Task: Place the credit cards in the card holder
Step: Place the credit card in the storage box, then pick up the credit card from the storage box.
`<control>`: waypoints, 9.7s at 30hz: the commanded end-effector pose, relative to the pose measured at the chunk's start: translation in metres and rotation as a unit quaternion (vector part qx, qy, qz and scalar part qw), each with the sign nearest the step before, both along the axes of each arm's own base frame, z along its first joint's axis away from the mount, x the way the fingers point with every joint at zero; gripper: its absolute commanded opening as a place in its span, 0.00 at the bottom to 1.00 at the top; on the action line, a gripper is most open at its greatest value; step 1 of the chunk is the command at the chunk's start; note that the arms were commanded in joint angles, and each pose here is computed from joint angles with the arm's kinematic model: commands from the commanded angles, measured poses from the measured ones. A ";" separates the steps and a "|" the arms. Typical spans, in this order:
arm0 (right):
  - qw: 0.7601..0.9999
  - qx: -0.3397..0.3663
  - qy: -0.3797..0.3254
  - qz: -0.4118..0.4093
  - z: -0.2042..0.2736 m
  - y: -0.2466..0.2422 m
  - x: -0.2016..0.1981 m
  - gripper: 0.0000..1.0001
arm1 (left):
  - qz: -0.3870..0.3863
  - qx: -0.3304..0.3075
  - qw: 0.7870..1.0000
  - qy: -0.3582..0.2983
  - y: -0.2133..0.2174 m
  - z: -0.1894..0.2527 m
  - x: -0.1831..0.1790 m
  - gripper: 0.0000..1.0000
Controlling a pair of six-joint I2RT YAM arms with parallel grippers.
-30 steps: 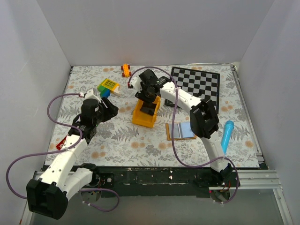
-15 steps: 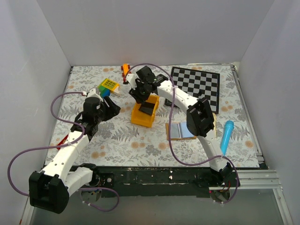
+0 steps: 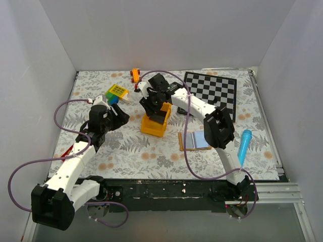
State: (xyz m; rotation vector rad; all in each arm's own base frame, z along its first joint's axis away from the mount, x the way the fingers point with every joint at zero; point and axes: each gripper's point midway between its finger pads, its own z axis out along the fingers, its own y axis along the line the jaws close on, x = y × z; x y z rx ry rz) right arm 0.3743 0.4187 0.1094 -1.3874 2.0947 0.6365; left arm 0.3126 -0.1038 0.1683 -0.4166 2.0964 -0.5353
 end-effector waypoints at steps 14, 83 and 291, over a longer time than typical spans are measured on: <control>0.897 0.168 0.165 -0.375 0.156 -0.073 0.015 0.50 | -0.003 -0.004 1.000 -0.013 0.001 0.014 -0.001 0.65; 0.875 0.356 0.207 -0.257 0.215 -0.134 -0.064 0.50 | -0.230 -0.085 0.943 -0.223 -0.109 0.139 -0.022 0.44; 0.971 0.010 0.181 -0.157 -0.013 -0.010 -0.062 0.01 | -0.003 -0.019 1.000 -0.001 0.003 0.005 -0.009 0.98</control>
